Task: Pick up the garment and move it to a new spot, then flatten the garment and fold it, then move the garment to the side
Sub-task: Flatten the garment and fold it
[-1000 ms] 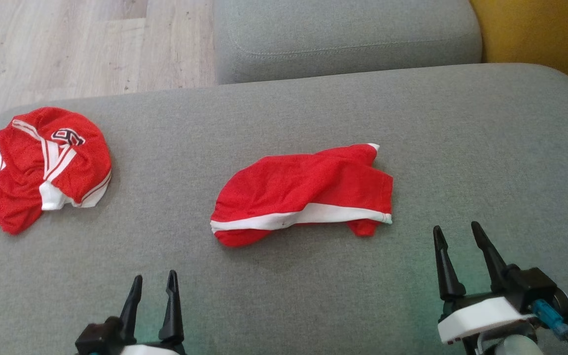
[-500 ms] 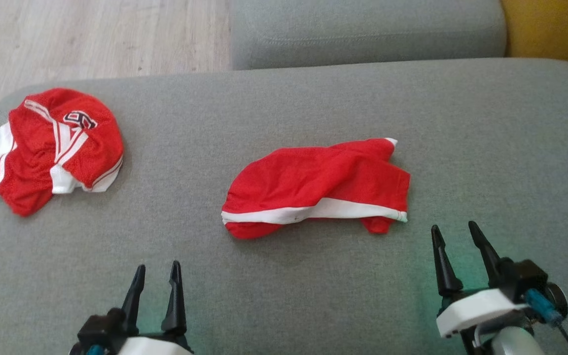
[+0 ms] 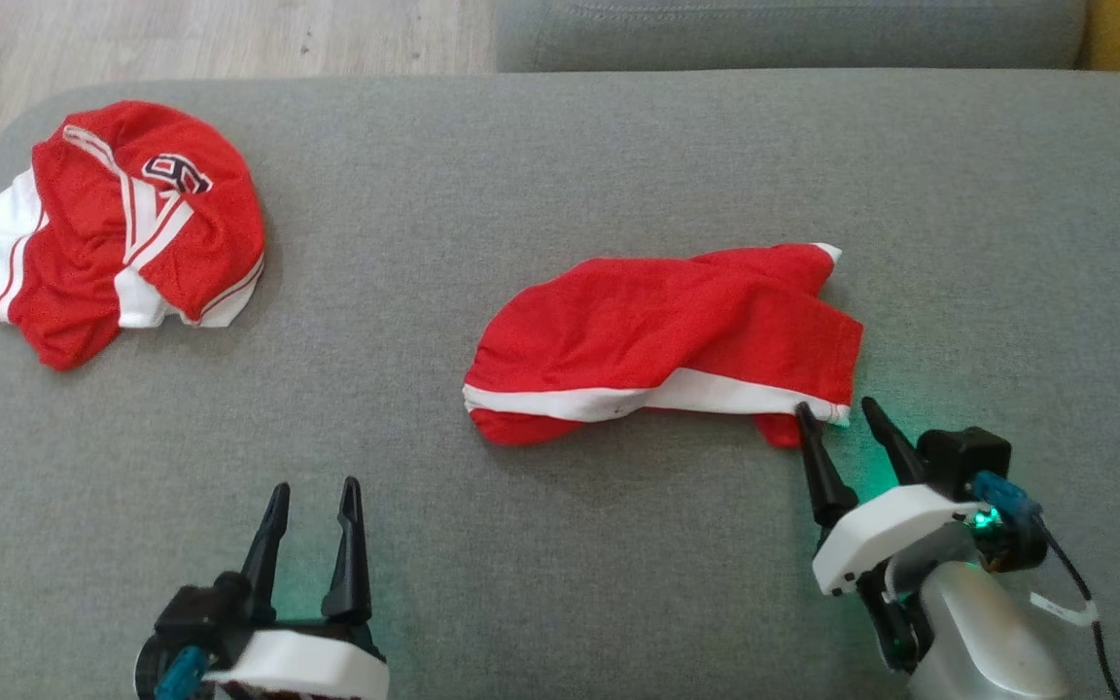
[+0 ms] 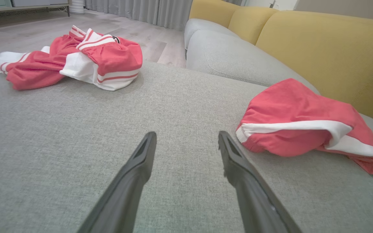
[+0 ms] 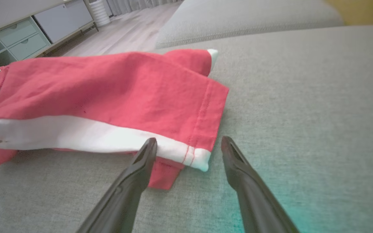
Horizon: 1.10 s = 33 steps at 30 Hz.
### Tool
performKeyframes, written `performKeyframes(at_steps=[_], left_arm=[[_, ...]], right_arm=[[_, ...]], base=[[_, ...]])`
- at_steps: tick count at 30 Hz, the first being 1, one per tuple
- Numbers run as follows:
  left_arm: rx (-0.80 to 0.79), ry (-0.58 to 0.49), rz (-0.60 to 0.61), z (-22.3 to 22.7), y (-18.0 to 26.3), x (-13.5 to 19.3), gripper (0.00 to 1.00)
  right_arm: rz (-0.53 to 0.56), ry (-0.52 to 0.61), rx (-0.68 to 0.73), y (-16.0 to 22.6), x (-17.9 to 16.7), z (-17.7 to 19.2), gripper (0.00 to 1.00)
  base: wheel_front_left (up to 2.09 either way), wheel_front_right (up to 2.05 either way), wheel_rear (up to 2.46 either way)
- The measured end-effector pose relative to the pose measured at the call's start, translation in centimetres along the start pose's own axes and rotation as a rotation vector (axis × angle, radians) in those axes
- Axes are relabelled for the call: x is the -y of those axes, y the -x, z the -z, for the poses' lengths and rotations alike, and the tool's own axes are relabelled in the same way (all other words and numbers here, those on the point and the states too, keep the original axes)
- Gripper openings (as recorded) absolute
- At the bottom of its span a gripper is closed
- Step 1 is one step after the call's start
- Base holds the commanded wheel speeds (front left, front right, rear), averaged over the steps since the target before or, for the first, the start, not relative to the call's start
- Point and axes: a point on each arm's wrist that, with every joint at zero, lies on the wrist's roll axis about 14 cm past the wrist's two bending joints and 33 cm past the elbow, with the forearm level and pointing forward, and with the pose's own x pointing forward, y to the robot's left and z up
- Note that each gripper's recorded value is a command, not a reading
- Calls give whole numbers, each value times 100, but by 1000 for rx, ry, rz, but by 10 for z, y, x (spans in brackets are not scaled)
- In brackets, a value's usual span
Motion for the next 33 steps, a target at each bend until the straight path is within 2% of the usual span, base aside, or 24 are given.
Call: performKeyframes(at_steps=[11,31,33], left_arm=[[-10,1,-9,3,-4,-3,100],[-17,0,11,4,-8,3,100],[-18,0,11,5,-8,3,100]], right_arm=[[-41,-54,-97,-9,-14,23,100],[-99,-38,21,-13,-31,-10,100],[-98,-41,14,-11,-31,-8,85]], base=[[0,0,0],[0,0,0],[0,0,0]])
